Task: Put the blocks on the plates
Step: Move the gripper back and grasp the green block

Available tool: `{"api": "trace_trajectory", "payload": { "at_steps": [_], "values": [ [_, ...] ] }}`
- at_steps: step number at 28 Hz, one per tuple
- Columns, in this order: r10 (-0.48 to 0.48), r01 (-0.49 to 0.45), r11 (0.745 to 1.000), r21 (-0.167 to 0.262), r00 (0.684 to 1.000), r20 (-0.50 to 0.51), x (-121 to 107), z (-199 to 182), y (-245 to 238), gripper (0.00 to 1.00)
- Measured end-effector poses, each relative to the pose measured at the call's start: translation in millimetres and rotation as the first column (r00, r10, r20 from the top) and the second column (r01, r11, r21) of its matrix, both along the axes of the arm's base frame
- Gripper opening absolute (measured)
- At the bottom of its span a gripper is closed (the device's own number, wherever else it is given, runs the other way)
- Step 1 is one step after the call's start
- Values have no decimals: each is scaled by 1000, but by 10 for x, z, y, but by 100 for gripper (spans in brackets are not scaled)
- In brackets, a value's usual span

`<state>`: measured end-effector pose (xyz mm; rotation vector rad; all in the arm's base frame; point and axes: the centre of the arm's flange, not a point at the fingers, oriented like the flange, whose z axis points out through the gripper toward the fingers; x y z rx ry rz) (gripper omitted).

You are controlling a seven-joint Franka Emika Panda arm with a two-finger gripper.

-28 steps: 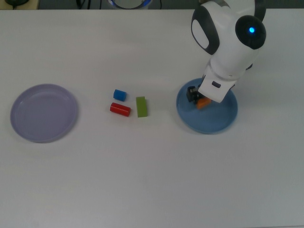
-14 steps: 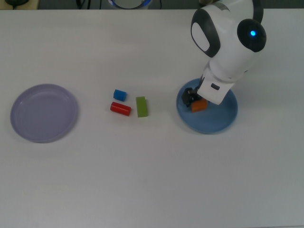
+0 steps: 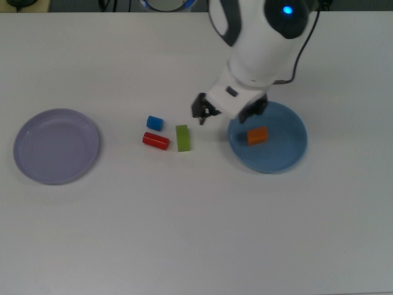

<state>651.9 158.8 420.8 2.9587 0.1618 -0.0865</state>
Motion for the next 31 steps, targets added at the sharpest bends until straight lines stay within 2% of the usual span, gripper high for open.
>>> {"api": "trace_trajectory", "payload": {
  "at_steps": [5, 16, 18, 21, 22, 31],
  "values": [
    [-16, 15, 1000, -18, 999, -52, 19, -111, -326, 100],
    [-17, 11, 999, -42, 988, -152, 36, -699, -543, 99],
    [-10, 2, 999, -43, 986, -166, 41, -781, -570, 91],
    [0, -8, 999, -43, 983, -182, 39, -872, -578, 91],
    [2, -10, 999, -44, 982, -187, 38, -902, -578, 86],
    [11, -25, 998, -56, 974, -224, 6, -1130, -580, 84]
  ]
}}
